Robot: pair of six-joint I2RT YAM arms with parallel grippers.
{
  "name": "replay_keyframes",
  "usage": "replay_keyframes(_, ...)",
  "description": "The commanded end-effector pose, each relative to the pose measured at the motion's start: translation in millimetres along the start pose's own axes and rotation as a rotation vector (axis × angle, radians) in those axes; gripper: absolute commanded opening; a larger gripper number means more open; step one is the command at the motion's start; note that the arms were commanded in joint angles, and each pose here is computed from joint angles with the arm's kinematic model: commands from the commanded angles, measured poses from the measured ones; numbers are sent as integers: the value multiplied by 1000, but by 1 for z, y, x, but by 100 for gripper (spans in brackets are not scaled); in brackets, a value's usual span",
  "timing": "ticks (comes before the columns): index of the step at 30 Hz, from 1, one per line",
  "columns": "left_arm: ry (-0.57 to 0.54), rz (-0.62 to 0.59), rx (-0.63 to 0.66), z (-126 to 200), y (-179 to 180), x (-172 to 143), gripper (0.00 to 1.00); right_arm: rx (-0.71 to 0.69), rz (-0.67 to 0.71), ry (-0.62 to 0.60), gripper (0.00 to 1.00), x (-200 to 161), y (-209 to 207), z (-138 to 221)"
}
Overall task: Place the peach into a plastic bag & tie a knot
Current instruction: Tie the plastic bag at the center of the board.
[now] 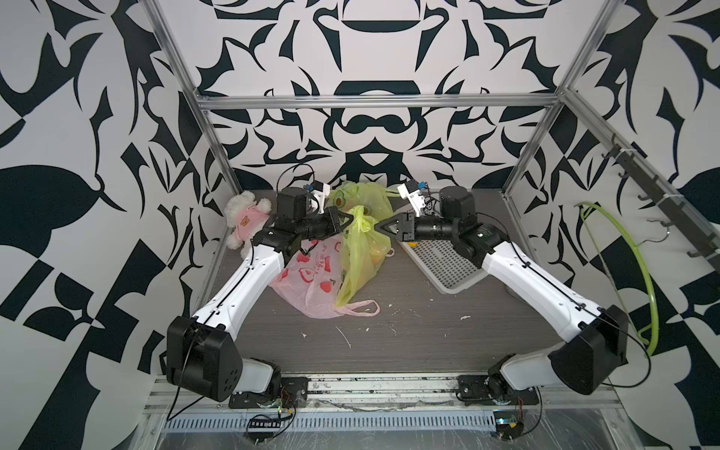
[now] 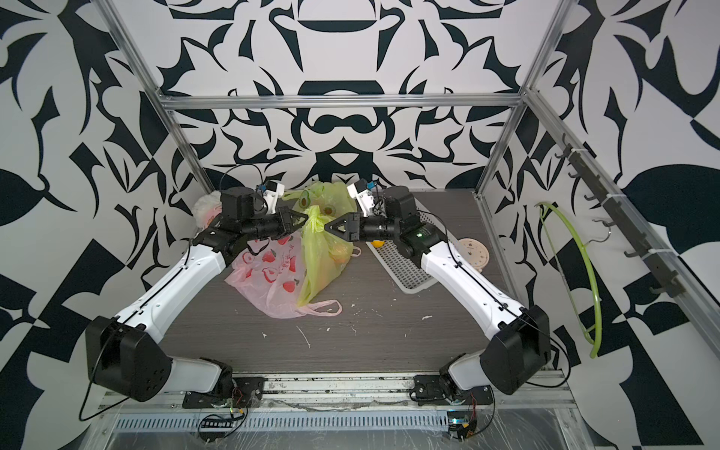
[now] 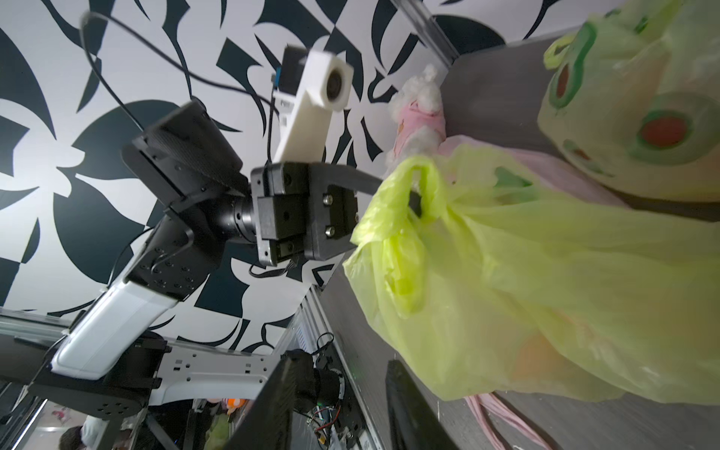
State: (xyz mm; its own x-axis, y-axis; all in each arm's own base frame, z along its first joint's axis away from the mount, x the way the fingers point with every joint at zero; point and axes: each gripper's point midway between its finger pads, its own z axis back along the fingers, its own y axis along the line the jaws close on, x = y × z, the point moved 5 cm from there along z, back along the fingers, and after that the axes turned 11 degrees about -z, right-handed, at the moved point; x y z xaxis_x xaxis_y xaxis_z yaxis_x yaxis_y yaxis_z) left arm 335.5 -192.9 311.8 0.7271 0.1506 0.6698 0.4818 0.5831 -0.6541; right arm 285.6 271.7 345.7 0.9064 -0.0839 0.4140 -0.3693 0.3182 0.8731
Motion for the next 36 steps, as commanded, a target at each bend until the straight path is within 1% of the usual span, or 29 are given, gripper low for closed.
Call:
replay_keyframes(1,-12,-19,-19,5,-4,0,0,9,27,8,42,-1,1,-8)
replay_keyframes(7,-5,-18,-31,5,-5,-1,0,9,16,20,42,4,-5,-21)
replay_keyframes(17,2,-17,-49,5,-8,-3,0,26,37,10,41,17,0,-28)
replay_keyframes(24,6,-15,-55,6,-8,-5,0,35,35,-3,36,31,1,-30)
replay_keyframes(30,4,-14,-55,6,-8,-5,0,51,21,16,28,36,0,-38)
replay_keyframes(36,3,-14,-52,6,-8,-5,0,60,25,17,28,32,1,-34)
